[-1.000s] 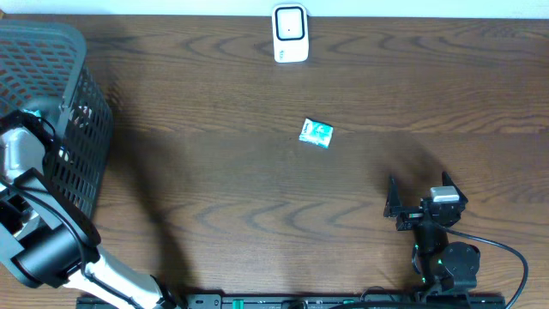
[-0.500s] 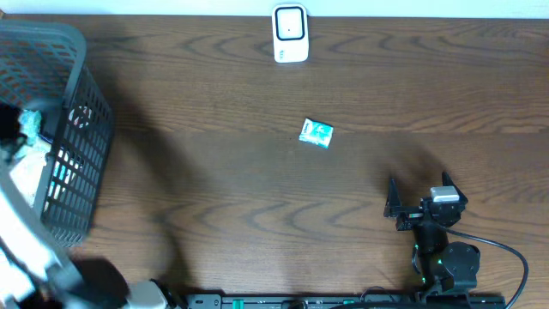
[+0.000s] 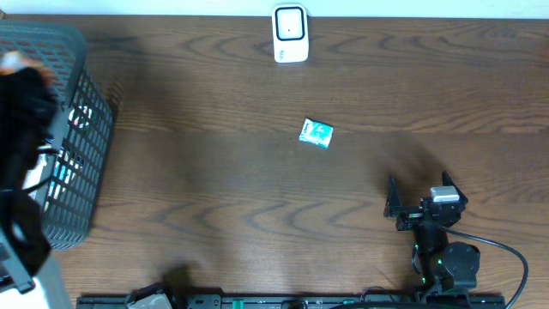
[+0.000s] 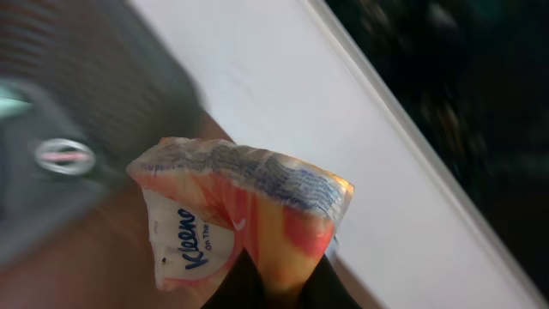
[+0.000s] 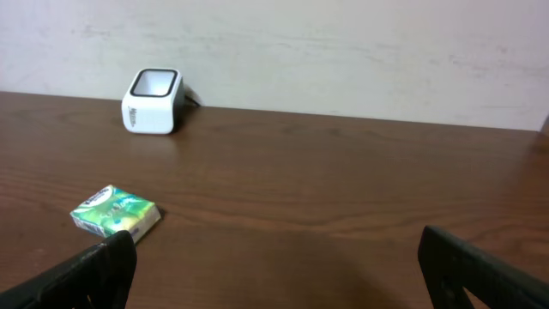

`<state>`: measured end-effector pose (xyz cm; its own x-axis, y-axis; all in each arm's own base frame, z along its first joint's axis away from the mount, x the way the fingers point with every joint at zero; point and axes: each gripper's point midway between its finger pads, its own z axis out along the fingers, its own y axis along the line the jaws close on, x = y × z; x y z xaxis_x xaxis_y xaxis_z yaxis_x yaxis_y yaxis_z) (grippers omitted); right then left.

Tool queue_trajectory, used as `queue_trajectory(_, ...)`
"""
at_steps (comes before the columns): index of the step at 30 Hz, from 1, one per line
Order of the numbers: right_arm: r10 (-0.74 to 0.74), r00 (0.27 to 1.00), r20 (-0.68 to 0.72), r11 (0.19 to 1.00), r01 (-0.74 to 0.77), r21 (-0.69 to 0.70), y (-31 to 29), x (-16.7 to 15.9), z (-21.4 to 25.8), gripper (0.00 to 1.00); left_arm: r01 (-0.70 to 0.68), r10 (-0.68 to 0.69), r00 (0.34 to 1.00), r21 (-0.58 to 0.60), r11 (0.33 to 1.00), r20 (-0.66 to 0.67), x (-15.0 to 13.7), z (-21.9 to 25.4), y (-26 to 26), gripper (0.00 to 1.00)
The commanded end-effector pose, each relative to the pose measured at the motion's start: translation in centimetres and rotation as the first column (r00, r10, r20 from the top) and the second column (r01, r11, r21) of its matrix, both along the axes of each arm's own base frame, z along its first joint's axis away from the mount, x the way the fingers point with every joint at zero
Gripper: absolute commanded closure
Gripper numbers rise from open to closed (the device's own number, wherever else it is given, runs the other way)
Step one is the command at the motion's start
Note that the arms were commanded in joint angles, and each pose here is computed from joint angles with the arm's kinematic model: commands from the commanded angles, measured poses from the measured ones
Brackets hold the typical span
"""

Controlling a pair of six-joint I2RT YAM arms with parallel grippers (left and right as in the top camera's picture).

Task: Scan the item barcode
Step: 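Return the left gripper to the basket and grasp the orange Kleenex pack, then hold the orange pack under the scanner, then place it beside the green pack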

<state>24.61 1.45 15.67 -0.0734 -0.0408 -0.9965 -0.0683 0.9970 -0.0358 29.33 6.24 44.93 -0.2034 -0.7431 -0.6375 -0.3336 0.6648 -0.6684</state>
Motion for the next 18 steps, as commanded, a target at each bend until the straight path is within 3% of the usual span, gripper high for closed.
queue_trajectory(1,-0.007,1.0,0.0,1.0,0.007,-0.009,-0.2,0.0,0.0,0.01,0.215,-0.213,0.971,0.004,0.977,-0.104,2.8,-3.7,-4.9,0.93)
queue_trajectory(4,-0.007,1.0,0.0,1.0,0.007,-0.009,-0.2,0.0,0.0,0.01,0.38,-0.373,0.904,-0.009,0.925,-0.207,5.2,-7.3,-9.8,0.93)
queue_trajectory(8,-0.008,1.0,0.0,1.0,0.008,-0.009,-0.2,0.0,0.0,0.01,0.609,-0.556,0.743,0.034,0.792,-0.373,8.5,-13.7,-16.7,0.93)
queue_trajectory(10,-0.007,1.0,0.0,1.0,0.007,-0.009,-0.2,0.0,0.0,0.01,0.647,-0.548,0.693,0.069,0.759,-0.469,9.8,-17.2,-18.3,0.93)
queue_trajectory(12,-0.007,1.0,0.0,1.0,0.007,-0.009,-0.2,0.0,0.0,0.01,0.662,-0.472,0.627,0.105,0.742,-0.62,11.7,-23.6,-20.0,0.93)
queue_trajectory(18,-0.007,1.0,0.0,1.0,0.007,-0.009,-0.2,0.0,0.0,0.01,0.737,-0.481,0.495,0.056,0.673,-0.724,13.0,-32.3,-24.8,0.93)
